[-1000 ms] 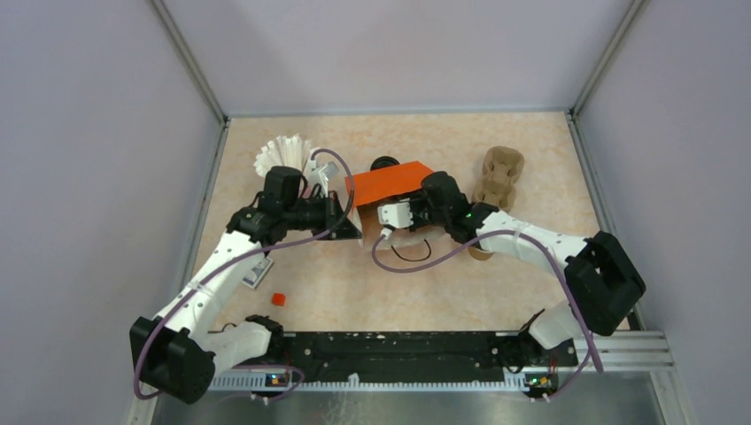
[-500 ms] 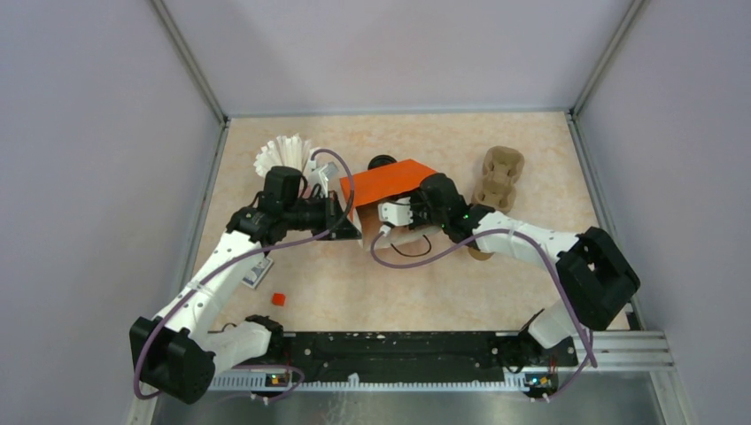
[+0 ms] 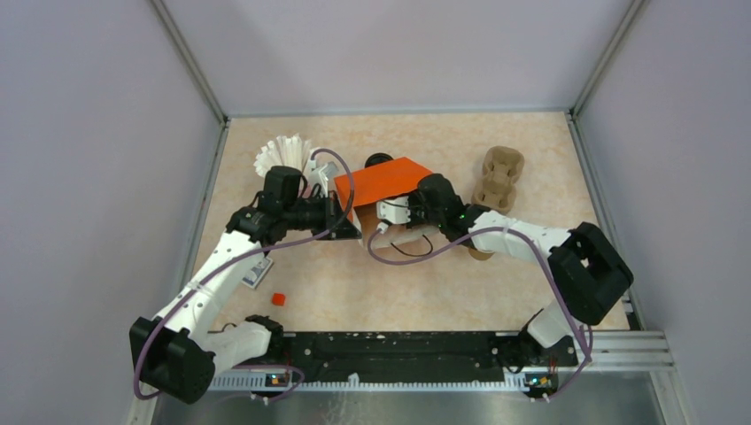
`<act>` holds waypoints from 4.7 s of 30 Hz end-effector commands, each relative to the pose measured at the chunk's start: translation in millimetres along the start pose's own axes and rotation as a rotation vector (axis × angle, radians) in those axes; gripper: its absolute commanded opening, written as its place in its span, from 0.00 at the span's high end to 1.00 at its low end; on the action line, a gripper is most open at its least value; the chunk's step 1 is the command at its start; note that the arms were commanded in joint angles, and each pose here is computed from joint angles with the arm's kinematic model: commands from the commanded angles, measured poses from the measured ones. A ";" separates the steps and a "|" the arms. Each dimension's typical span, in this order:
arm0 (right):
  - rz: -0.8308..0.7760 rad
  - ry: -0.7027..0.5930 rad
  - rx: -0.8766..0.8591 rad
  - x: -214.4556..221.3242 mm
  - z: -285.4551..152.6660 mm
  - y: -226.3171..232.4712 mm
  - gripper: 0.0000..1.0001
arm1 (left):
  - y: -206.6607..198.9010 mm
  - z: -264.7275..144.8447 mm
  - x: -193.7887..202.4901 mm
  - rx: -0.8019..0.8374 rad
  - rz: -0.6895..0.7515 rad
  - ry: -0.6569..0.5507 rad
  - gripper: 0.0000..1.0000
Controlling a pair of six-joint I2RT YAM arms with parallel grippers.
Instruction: Pack the takeout coffee
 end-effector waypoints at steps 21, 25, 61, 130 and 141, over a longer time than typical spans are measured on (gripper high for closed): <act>0.052 -0.120 0.043 -24.9 -38.1 -46.3 0.71 | -16.4 -4.1 -8.4 0.062 0.050 -0.006 1.00; 0.052 -0.158 0.050 -31.0 -37.9 -49.4 0.71 | -18.2 -4.5 -7.4 0.072 0.049 0.002 1.00; 0.108 -0.101 0.141 -18.5 5.3 -38.7 0.74 | -16.7 -2.4 -3.0 0.087 0.026 0.024 1.00; 1.217 -0.053 0.436 -10.7 -179.6 -136.8 0.51 | -32.3 1.3 -100.3 -0.043 -0.334 -0.107 1.00; 1.274 -0.041 0.383 -3.8 -173.2 -89.0 0.47 | -33.9 2.9 -103.3 -0.036 -0.327 -0.095 1.00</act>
Point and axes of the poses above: each gripper's point midway between its finger pads, its own z axis out along the fingers, its own y axis along the line the jaws close on, x = y × z, the point moved 4 cm from there along -z, back along the fingers, and after that the axes turned 8 degrees about -z, right-handed, at the moved point
